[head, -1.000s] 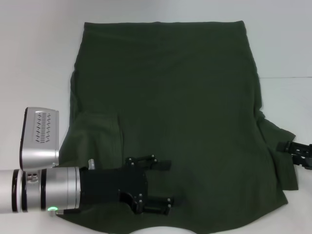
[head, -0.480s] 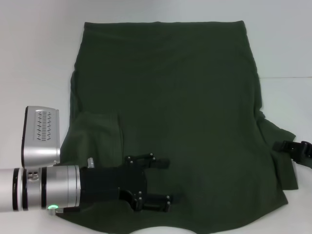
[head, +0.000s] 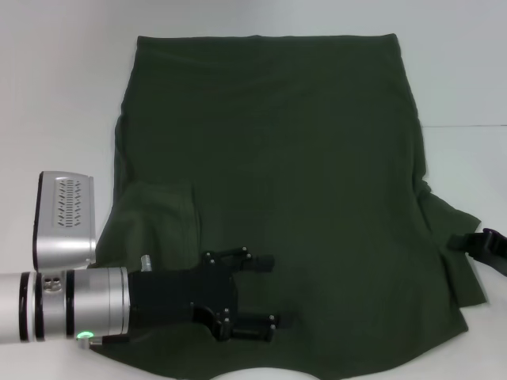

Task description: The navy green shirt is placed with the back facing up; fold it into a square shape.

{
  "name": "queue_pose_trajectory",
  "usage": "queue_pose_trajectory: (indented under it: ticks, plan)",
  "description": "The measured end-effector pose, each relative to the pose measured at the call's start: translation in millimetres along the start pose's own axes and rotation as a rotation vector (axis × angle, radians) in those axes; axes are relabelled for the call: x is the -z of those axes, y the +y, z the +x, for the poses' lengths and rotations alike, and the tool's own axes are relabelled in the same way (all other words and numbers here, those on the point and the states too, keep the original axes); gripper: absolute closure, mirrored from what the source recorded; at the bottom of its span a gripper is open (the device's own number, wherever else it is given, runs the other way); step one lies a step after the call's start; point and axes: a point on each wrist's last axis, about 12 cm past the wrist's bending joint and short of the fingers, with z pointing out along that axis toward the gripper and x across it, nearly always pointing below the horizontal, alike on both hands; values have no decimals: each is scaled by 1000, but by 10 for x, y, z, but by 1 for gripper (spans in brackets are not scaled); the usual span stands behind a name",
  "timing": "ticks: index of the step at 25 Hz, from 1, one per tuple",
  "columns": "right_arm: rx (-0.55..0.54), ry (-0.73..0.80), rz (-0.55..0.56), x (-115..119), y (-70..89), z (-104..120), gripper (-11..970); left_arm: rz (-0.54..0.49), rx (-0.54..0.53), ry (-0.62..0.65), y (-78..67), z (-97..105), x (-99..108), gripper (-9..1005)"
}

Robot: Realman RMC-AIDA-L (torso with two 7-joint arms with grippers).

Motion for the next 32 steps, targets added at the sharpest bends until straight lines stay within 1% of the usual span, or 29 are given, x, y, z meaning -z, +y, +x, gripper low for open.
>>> queue_pose_trajectory:
  ticks: [1, 9, 12, 15, 24, 32]
  plan:
    - [-2, -6, 0, 7, -7, 0, 859, 0, 1, 0, 0, 0, -1, 105]
    - [-5, -95, -9, 106, -80, -31, 924, -2, 21, -3, -5, 7, 3, 105]
    - [6, -127, -3, 160, -113, -86, 948, -2, 27, -5, -10, 13, 3, 105]
    - [26, -164, -1, 213, -130, -167, 948, 0, 30, -7, -14, 11, 2, 105]
    - [149, -194, 11, 236, -54, -437, 947, -4, 39, -24, -14, 4, -7, 105]
    - [241, -193, 22, 192, 24, -569, 947, -10, 55, -35, -16, 4, -9, 106]
